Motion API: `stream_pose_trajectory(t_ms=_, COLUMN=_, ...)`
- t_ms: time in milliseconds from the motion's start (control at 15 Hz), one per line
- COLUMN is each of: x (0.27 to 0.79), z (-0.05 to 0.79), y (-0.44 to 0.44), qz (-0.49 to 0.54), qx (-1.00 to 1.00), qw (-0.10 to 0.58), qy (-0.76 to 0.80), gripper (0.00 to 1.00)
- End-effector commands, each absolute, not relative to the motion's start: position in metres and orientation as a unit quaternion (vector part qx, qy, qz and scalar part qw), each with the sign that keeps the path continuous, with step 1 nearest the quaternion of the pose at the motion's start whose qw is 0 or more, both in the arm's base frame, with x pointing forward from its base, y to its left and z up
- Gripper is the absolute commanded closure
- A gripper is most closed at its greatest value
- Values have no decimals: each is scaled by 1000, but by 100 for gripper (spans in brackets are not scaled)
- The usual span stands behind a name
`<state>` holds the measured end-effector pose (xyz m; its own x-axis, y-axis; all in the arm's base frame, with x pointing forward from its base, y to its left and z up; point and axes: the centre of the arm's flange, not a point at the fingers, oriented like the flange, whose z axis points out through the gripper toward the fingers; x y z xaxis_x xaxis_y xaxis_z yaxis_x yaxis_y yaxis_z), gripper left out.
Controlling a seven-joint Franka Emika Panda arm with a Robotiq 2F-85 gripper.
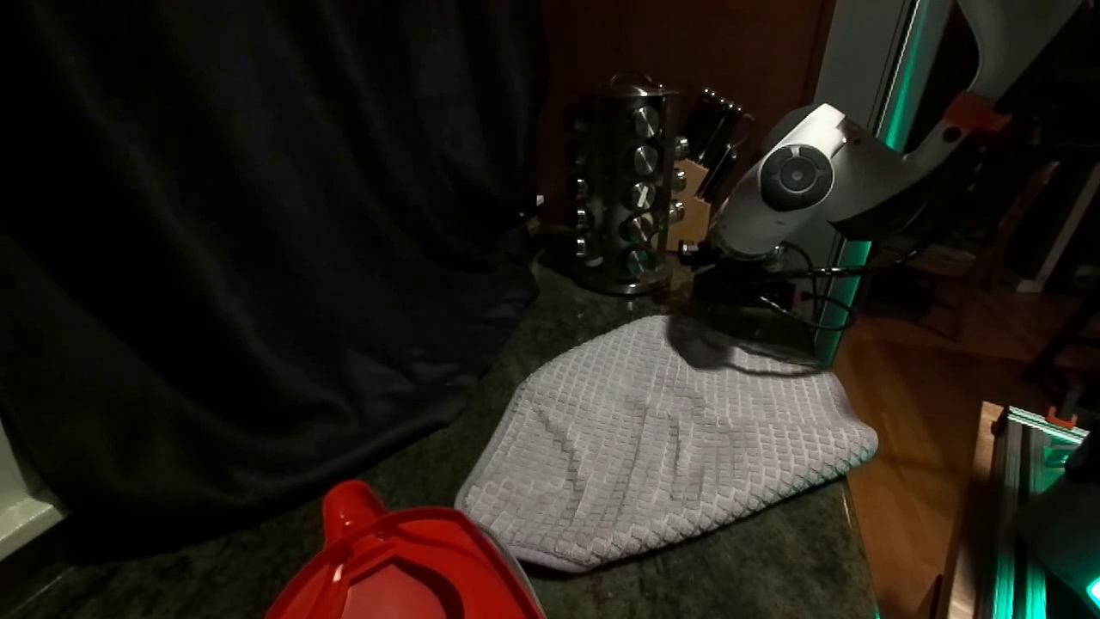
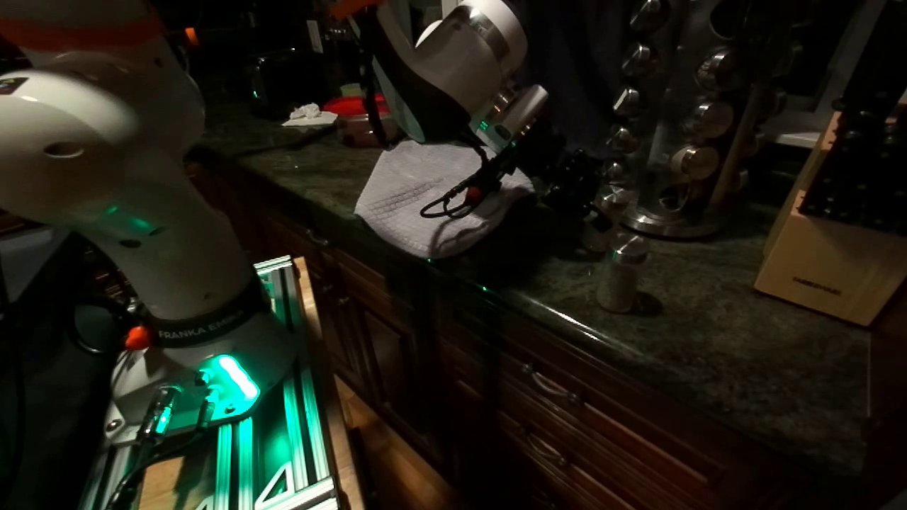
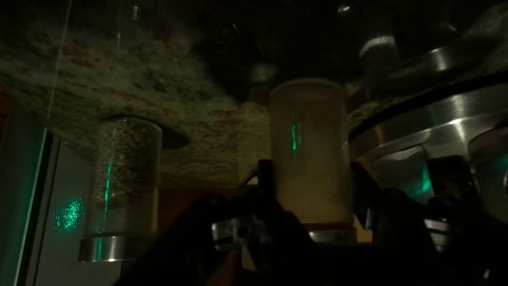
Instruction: Remove one glass jar from the silver holder on the right.
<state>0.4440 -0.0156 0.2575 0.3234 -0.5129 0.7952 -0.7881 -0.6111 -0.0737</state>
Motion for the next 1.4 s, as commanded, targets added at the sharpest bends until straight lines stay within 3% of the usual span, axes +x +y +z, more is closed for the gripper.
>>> stream_pose_trajectory(t_ms=0, x=447, z=250, y=-14, qz=421, qx=792, qw=160, qy=-412, gripper=22)
stream_pose_trajectory(t_ms=133, x=446, z=257, y=-14, qz=421, qx=791, qw=159, qy=-415, gripper=6)
stream_pose_trajectory(t_ms=267, x=447, z=266, y=-17, qz=418, qx=788, qw=158, qy=-423, gripper=0)
stream_pose_trajectory(t_ms=667, x=446, z=304, y=-34, qz=401, qx=793, qw=148, qy=-434, gripper=0)
stream_pose_trajectory(t_ms=1133, x=444, z=360, y=-50, qz=332, qx=851, qw=60, qy=-402, gripper=0)
stream_pose_trajectory(t_ms=1333, x=442, z=376, y=-62, qz=296, qx=872, qw=54, qy=-386, gripper=0)
